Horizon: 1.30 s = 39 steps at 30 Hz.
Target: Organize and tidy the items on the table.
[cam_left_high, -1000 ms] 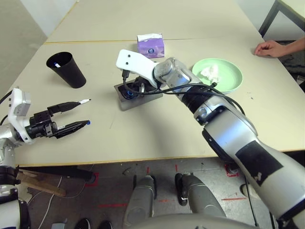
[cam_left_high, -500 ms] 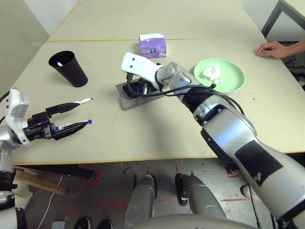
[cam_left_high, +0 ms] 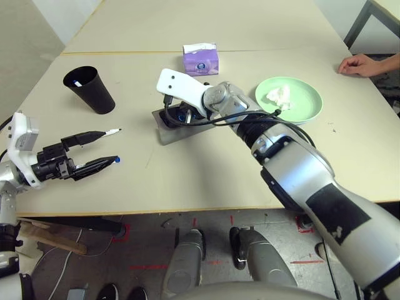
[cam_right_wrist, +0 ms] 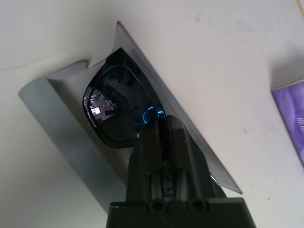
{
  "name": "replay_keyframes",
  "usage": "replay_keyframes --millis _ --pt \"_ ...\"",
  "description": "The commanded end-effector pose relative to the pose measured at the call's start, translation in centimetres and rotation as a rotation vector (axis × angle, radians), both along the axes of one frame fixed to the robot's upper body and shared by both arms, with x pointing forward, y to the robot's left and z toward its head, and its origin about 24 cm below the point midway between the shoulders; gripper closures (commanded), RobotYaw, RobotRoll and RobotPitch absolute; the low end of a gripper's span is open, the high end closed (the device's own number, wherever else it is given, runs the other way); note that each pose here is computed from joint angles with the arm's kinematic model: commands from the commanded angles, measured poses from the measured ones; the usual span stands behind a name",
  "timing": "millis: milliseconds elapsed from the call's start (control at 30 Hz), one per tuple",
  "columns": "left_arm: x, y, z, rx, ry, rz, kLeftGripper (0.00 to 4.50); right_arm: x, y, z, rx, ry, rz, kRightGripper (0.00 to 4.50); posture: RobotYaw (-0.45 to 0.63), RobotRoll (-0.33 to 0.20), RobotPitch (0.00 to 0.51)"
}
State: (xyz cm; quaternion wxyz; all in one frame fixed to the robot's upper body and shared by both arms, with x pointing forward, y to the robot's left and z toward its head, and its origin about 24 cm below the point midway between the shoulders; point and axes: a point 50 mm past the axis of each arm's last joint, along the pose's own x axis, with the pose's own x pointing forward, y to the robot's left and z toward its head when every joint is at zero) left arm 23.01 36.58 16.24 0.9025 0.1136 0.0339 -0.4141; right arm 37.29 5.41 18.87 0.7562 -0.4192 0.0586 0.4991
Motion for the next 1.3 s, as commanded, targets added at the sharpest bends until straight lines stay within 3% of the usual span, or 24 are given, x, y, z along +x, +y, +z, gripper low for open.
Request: replay_keyframes --millis 33,267,533,667,967,1300 --pt "0.0 0.3 -0.6 0.004 0.015 0.0 0.0 -0.9 1.0 -1.6 -0.005 0.06 0.029 4.48 0.12 0.0 0.2" --pt "0.2 0.5 -1.1 0.0 0.014 -0.002 0.0 -1.1 0.7 -2.4 -0.021 0.101 0.033 4.48 0.11 0.0 0.198" --pt "0.6 0.1 -1.1 -0.004 0.007 -0.013 0.0 -1.4 1.0 -1.8 -0.029 0.135 0.052 4.48 0.1 0.0 0.193" --pt "0.7 -0.3 -1.1 -0.008 0.005 -0.02 0.0 -1.3 1.0 -1.3 -0.022 0.121 0.047 3.28 0.1 0.0 0.192" --pt "1.0 -0.5 -1.1 -0.011 0.001 -0.019 0.0 -0.8 0.6 0.1 -0.014 0.094 0.039 0.02 0.1 0.0 0.191" --pt "1.4 -0.6 -1.1 -0.016 0.0 -0.018 0.0 -1.3 -0.5 3.1 0.017 0.186 0.109 0.02 0.07 0.0 0.185"
